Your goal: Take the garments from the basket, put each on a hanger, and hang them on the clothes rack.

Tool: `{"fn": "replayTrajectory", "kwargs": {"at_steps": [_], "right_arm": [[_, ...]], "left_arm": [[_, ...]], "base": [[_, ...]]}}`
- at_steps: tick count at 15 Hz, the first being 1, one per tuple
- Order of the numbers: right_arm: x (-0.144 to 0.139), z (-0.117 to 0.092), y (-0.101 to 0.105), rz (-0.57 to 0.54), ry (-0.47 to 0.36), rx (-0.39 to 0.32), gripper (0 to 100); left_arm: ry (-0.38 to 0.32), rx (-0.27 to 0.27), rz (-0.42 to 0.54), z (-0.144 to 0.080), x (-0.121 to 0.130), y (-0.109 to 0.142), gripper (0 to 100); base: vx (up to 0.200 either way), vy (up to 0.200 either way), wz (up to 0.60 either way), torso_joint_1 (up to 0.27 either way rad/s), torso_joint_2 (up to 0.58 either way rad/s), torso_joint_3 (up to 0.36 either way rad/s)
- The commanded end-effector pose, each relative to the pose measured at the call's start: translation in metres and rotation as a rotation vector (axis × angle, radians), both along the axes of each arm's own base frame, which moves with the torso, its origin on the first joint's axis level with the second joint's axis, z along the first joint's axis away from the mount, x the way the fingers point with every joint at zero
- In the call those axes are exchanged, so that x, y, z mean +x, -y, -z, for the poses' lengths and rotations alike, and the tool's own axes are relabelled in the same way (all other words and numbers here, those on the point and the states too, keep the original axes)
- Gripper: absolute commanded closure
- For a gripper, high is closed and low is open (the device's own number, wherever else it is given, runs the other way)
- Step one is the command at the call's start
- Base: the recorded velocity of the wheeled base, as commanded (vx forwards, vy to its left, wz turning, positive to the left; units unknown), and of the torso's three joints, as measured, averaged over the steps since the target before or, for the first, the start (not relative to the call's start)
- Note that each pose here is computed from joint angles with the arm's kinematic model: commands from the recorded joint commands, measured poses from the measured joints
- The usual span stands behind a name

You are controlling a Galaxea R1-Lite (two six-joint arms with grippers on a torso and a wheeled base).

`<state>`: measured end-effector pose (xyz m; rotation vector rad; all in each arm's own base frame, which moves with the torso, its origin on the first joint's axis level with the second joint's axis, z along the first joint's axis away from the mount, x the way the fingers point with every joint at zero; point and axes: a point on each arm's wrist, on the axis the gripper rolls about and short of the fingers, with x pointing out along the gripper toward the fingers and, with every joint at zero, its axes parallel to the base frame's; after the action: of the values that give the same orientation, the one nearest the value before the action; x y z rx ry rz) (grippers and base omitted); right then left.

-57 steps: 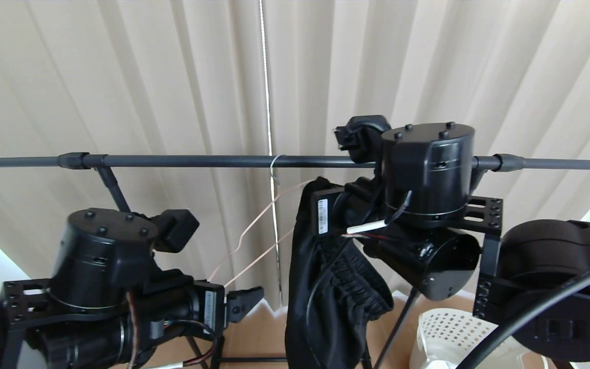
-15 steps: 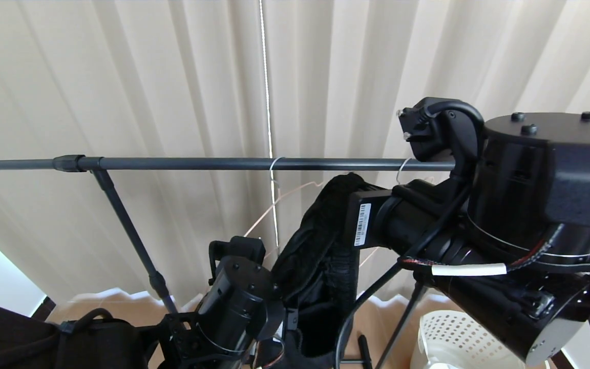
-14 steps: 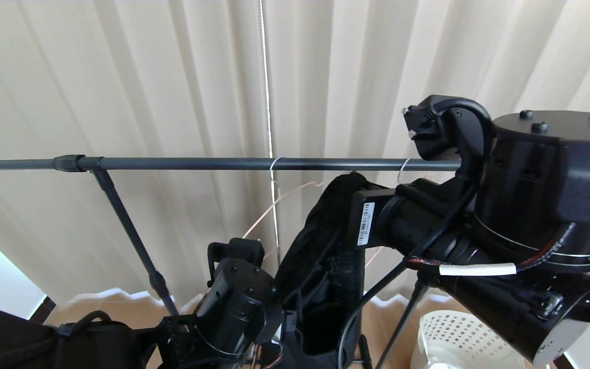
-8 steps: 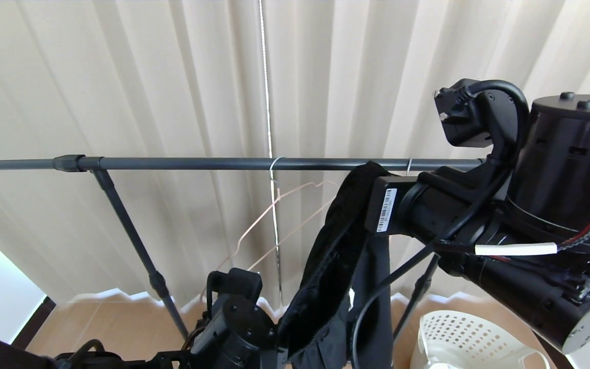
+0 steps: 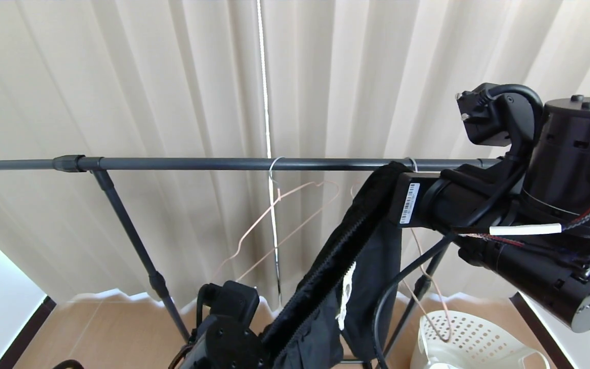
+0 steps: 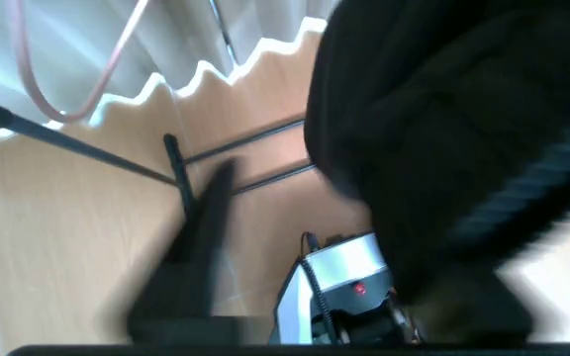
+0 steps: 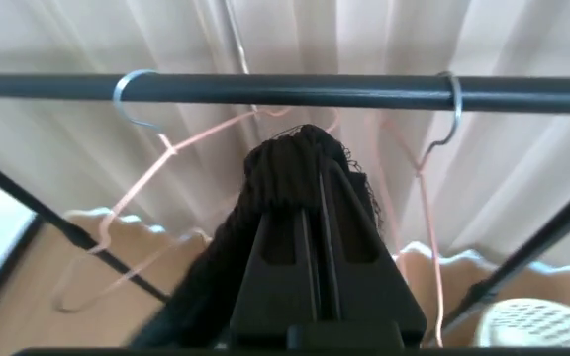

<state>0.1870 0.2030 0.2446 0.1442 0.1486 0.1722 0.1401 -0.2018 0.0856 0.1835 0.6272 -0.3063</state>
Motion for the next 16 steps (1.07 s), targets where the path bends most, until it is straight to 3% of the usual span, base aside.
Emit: {"fn": "replayTrajectory", "kwargs": {"at_steps": [1,3,5,7,12,16], "right_arm": [[0.006,0.000,0.009,0.026,0.005,-0.095,100],[0.004,0.004,0.013,0.019,-0.033,-0.225,100],[-0.003,0.009,0.016,-0.001,-0.089,-0.295,100],[-0.008,0.021,0.015,-0.023,-0.156,-0.364,100],[-0.009,0.025,0.016,-0.017,-0.205,-0.387,100],[0.001,0.025,0.026,0.036,-0.224,-0.392,100]], "left_arm": [[0.095,-0.094,-0.027,-0.037,0.007,-0.012,100],[0.168,-0.144,-0.051,-0.063,0.017,-0.018,100],[0.202,-0.164,-0.063,-0.079,0.025,-0.019,100],[0.125,-0.172,0.008,-0.087,0.028,-0.021,100],[-0.164,-0.116,0.090,-0.110,0.035,-0.036,100],[-0.210,-0.088,0.055,-0.111,0.038,-0.041,100]], "base": [[0.000,0.000,0.00,0.000,0.00,0.000],[0.000,0.000,0.00,0.000,0.00,0.000],[0.000,0.000,0.00,0.000,0.00,0.000],[0.000,0.000,0.00,0.000,0.00,0.000],[0.000,0.000,0.00,0.000,0.00,0.000],[0.000,0.000,0.00,0.000,0.00,0.000]]}}
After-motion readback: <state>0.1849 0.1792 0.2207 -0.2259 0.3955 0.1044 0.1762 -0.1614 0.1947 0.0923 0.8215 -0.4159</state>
